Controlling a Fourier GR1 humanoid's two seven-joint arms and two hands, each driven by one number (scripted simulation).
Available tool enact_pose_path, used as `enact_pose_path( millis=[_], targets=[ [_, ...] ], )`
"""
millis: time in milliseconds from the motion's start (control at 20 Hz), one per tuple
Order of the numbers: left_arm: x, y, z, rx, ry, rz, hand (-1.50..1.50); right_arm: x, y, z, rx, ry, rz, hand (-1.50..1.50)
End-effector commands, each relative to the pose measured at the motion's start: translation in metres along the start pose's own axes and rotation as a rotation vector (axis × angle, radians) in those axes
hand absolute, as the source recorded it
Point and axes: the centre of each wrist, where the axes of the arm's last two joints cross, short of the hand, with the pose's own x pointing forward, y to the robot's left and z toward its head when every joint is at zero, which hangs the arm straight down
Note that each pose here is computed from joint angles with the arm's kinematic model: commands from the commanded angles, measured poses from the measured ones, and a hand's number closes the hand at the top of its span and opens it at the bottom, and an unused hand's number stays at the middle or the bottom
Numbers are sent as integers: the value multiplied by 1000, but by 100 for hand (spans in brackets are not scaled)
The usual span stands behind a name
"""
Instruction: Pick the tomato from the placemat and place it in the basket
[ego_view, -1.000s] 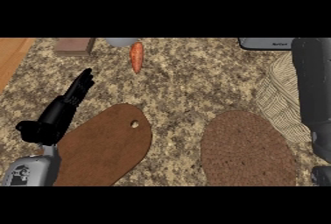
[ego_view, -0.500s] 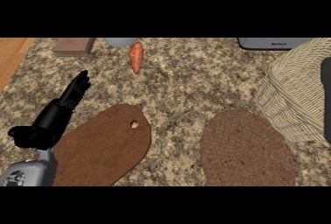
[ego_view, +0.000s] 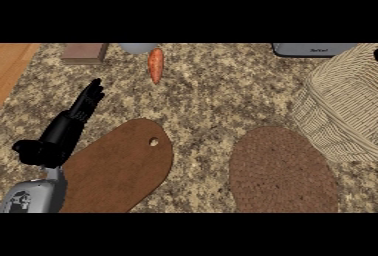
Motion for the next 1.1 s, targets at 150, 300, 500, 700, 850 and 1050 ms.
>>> enact_pose_path(
  millis=[150, 300, 500, 700, 850, 1050],
  targets=[
    [3, -7, -7, -11, -14, 10, 0, -39, 5, -11, -173, 55, -112, 150],
    [3, -19, 1, -20, -7, 1, 0, -47, 17, -20, -143, 50, -98, -150],
    [-10, -7, 5, -4, -1, -2, 0, -48, 4, -37, -119, -22, -65, -150],
    [17, 9, 0, -18, 11, 3, 0, -38, -2, -25, -131, -61, -143, -150],
    [11, 1, -2, -19, 1, 7, 0, -14, -17, -40, -141, -31, -270, -150],
    [12, -1, -4, -3, 3, -8, 0, -40, -37, -53, -193, 46, -360, -150]
  ],
)
